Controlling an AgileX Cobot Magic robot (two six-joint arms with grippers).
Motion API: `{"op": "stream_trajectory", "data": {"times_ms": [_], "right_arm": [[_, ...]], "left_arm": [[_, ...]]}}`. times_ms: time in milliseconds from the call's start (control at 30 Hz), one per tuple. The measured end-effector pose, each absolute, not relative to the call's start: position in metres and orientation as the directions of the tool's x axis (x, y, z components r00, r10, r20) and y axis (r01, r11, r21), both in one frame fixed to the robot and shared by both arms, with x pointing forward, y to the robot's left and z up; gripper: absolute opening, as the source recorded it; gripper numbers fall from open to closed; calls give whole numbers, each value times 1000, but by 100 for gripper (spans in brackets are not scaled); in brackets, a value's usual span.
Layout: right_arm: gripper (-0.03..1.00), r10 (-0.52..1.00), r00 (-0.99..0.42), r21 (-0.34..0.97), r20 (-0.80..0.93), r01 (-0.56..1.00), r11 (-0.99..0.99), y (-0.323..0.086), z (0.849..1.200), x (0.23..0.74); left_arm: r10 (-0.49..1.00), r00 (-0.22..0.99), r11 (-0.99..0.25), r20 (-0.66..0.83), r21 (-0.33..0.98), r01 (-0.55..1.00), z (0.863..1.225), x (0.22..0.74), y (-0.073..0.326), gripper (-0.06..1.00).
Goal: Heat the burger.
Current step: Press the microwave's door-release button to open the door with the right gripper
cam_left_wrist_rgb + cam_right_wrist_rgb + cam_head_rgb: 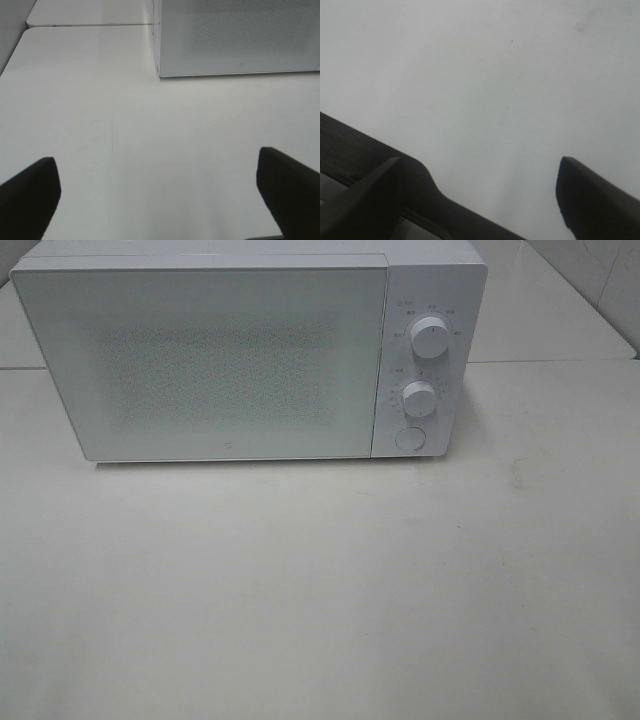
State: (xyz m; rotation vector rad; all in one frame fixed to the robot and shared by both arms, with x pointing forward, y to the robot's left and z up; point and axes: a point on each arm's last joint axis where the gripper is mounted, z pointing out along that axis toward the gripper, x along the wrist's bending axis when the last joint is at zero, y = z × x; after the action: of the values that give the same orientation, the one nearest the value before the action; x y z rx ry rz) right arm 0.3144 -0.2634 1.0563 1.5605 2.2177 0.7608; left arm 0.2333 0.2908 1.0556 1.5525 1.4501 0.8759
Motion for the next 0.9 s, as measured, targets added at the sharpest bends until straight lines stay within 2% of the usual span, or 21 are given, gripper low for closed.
{"op": "stream_trajectory", "data": {"times_ms": [233, 600, 900], "right_arm": [[77, 972, -233, 647, 39, 747, 153, -284, 1051, 290], [77, 986, -157, 777, 56, 627, 56, -297, 1056, 259], [77, 989, -135, 831, 67, 556, 20, -303, 1050, 238]], "left_arm": [[995, 95, -2, -43, 905, 425, 1056, 233, 291, 99], [995, 95, -2, -43, 905, 425, 1056, 233, 291, 99], [995, 95, -2, -43, 905, 425, 1056, 233, 291, 99]]}}
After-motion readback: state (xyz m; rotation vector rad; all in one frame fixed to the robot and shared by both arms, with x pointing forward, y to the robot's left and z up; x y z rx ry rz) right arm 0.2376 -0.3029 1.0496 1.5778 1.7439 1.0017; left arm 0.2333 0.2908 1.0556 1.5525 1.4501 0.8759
